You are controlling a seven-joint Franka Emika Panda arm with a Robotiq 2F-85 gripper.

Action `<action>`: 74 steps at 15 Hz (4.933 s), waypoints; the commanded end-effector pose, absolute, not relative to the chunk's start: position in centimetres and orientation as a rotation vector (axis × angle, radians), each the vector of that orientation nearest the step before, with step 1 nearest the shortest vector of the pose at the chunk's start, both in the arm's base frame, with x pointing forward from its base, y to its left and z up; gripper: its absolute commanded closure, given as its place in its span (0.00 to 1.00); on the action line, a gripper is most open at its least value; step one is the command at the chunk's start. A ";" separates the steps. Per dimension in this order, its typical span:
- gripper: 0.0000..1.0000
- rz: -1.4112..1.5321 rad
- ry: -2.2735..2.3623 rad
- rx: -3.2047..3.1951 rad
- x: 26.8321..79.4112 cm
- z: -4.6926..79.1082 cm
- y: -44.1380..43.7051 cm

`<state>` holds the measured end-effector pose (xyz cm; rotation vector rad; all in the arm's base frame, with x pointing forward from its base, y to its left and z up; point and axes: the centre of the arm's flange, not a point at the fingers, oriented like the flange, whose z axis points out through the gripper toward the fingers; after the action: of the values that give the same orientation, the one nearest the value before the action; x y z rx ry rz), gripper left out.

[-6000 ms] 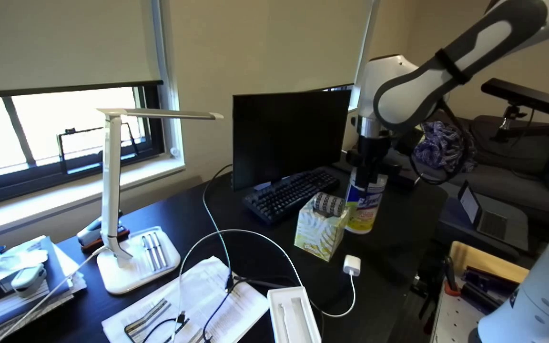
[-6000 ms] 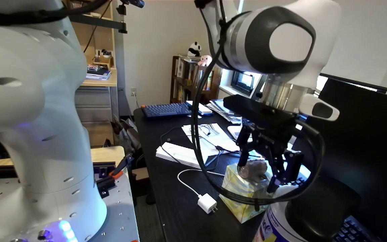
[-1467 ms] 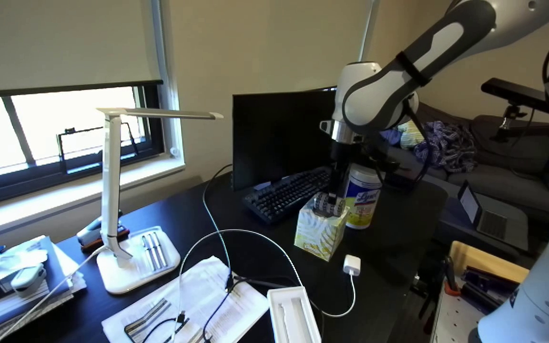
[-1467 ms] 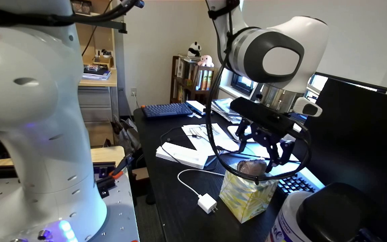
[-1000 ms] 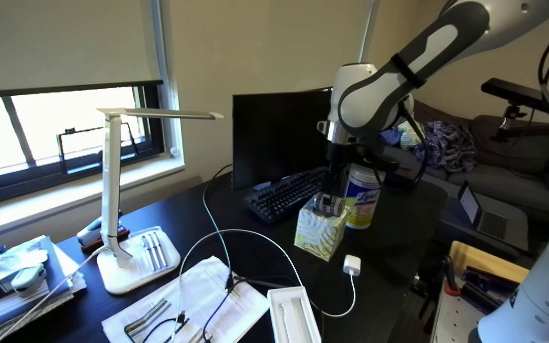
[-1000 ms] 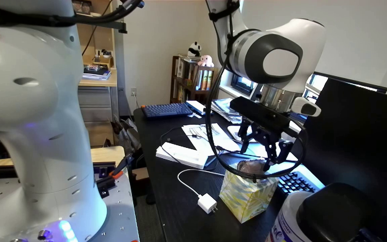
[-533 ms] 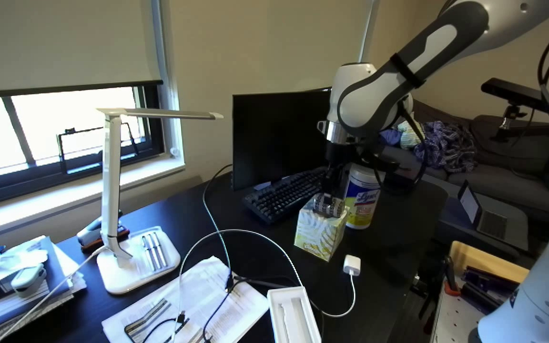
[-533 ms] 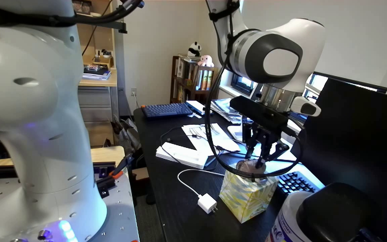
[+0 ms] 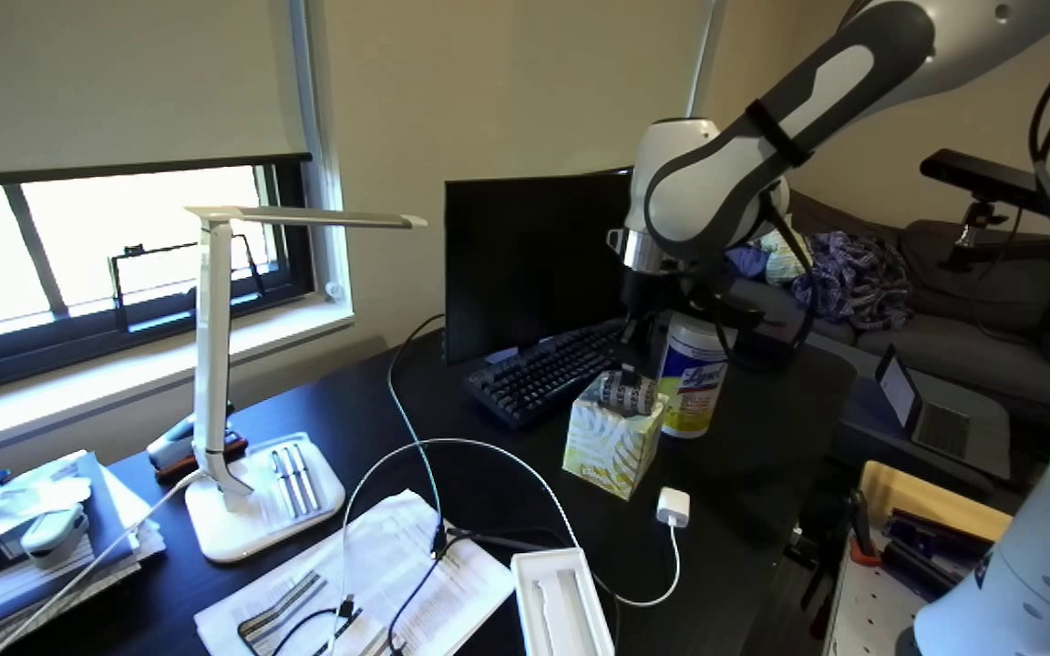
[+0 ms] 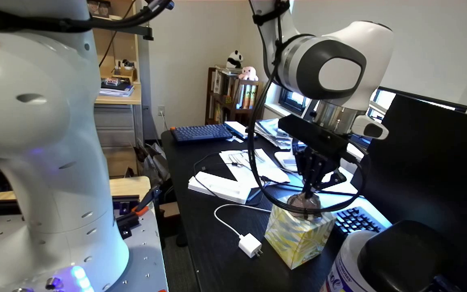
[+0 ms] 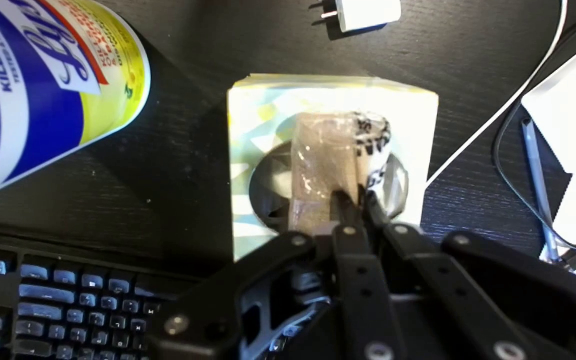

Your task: Remove the object thats on top of the box and place it on the table

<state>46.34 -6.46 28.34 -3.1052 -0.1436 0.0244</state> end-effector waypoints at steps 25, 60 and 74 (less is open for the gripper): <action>0.97 -0.294 -0.167 -2.941 46.5 52.8 -8.0; 0.97 -0.027 0.512 -3.008 41.3 48.7 -38.4; 0.95 0.072 0.502 -3.086 43.6 37.8 -43.4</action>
<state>43.65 -43.44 37.77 -3.0859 0.5019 0.0727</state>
